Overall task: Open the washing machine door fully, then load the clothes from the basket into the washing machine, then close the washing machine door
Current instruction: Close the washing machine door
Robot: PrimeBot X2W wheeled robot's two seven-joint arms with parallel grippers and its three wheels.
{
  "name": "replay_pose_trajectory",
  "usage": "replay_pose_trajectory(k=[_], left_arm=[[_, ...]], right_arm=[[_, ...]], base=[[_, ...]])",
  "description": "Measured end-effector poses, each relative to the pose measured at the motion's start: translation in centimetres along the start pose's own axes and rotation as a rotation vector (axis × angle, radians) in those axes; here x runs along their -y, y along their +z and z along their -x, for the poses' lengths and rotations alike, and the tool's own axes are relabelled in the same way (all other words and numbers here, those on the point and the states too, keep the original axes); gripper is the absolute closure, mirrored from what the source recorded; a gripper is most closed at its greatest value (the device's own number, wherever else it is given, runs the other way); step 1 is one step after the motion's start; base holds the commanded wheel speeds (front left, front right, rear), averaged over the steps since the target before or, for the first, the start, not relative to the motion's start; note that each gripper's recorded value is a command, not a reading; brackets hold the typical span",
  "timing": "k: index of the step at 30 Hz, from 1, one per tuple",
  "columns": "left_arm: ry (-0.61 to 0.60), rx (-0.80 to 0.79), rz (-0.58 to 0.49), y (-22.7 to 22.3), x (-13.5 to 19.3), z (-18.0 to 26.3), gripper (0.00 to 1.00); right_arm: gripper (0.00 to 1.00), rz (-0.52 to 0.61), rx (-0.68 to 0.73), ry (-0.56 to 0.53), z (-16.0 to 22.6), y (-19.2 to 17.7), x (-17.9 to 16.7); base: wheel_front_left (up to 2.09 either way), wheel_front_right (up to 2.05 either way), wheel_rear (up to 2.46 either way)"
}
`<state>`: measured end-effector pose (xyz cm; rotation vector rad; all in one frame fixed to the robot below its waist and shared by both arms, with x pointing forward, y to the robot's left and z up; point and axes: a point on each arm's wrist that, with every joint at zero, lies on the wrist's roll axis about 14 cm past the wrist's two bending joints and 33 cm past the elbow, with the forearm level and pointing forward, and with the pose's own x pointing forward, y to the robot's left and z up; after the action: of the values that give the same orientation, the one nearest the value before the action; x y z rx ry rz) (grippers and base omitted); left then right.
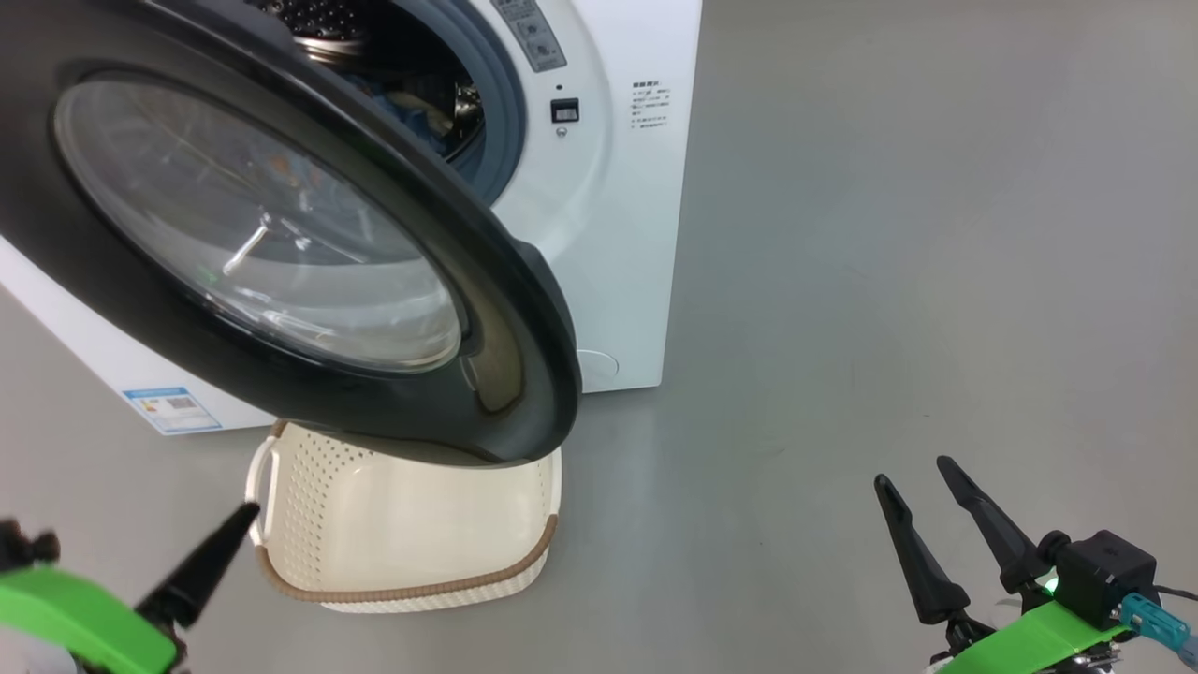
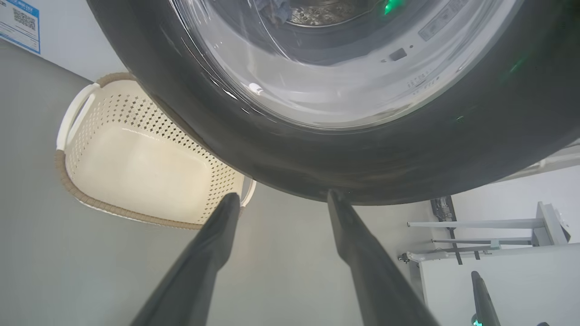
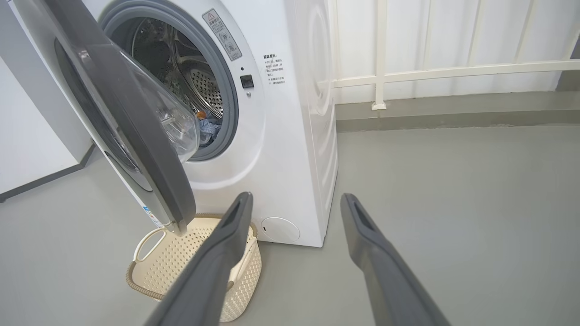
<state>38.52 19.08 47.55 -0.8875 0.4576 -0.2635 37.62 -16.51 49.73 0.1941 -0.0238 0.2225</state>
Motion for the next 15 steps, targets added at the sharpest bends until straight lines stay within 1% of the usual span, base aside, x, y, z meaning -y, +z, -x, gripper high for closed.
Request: replay_pose_trajectory(k=[7, 13, 15], left_arm=[[0.030, 0.061, 0.014, -1.2, -1.1, 0.2, 0.00], [0.050, 0.146, -0.052, -1.2, -1.7, -0.2, 0.00], [0.075, 0.161, -0.113, -1.4, -2.6, 0.0, 0.00]], right_arm=[[0.00, 0.007, -0.002, -0.032, 0.5, 0.0, 1.1], [0.00, 0.013, -0.011, -0.063, 1.2, -0.1, 2.1], [0.00, 0.015, -0.010, -0.072, 1.4, -0.1, 2.3]], base=[[0.00, 0.00, 0.00], [0.00, 0.00, 0.00], [0.00, 0.00, 0.00]])
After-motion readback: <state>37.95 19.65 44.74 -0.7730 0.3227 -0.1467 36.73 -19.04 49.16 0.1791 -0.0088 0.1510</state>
